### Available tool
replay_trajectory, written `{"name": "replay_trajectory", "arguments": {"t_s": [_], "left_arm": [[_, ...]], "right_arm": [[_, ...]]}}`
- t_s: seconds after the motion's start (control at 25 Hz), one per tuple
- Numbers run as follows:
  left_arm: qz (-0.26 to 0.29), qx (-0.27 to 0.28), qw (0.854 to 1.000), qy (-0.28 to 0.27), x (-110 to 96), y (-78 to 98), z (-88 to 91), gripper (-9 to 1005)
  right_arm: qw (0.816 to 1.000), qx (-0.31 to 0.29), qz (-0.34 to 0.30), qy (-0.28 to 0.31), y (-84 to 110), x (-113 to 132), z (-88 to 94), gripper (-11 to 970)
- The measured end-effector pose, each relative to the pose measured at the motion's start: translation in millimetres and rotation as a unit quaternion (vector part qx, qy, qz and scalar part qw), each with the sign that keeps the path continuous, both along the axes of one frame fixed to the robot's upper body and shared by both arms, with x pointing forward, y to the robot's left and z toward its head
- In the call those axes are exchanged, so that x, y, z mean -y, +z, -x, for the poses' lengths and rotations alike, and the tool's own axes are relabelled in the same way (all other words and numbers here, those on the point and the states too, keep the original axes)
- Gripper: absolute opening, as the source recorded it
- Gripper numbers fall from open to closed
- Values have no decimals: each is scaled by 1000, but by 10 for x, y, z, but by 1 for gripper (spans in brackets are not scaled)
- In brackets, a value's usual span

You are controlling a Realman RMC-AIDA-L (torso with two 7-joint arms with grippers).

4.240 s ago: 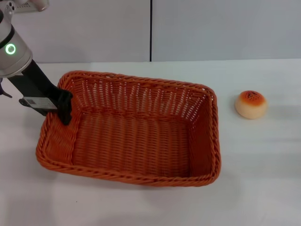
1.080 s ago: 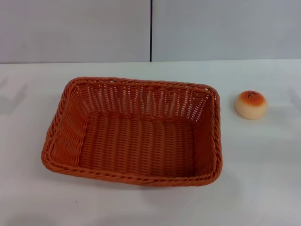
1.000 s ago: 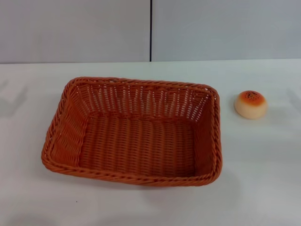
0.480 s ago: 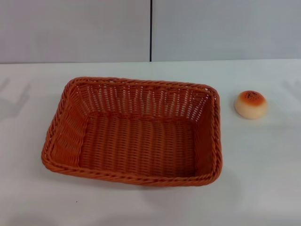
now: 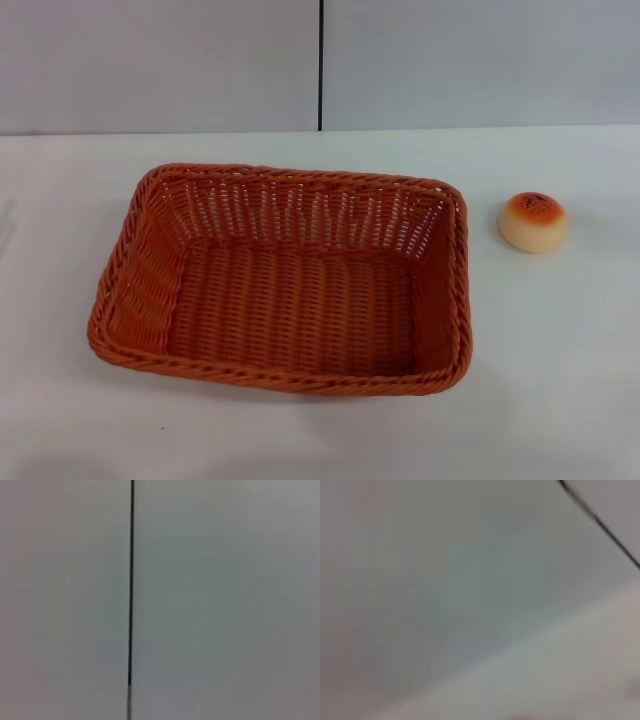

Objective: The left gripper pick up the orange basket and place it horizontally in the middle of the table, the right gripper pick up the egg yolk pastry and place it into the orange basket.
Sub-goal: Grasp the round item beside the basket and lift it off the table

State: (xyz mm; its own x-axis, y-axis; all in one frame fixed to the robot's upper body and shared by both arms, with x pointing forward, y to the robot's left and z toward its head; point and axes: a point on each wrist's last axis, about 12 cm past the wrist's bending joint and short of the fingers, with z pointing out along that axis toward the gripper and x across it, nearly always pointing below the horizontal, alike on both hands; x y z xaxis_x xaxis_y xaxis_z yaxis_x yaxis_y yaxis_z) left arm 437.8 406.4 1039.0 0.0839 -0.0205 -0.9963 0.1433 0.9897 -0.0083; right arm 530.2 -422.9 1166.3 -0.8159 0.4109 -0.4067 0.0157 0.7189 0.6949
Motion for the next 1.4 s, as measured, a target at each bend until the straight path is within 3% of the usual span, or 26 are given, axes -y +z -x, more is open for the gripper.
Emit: {"name": "replay_trajectory", "arguments": {"t_s": [0.12,0.16,0.36,0.56,0.76,1.4], "left_arm": [[-4,-7,1000,5,-6,-37,48,652],[-5,-10,1000,7,-8,-49,63,652],[-10,-23,1000,18,-35,-104,155,652],[-22,-27,999,22,-27,-138,198,653],[-25,-28,999,21,-17,-145,192,653],[-41,-33,998,19,13,-162,116,653]], "right_arm": [[996,-71,37,44,-16,-132,-139,602],[992,-95,38,76,-48,-280,-247,602],[986,-109,27,121,-80,-559,-451,602],[987,-106,23,119,-153,-705,-646,602],[987,-116,26,111,-318,-748,-689,603],[984,-125,42,120,-517,-993,-746,589]]}}
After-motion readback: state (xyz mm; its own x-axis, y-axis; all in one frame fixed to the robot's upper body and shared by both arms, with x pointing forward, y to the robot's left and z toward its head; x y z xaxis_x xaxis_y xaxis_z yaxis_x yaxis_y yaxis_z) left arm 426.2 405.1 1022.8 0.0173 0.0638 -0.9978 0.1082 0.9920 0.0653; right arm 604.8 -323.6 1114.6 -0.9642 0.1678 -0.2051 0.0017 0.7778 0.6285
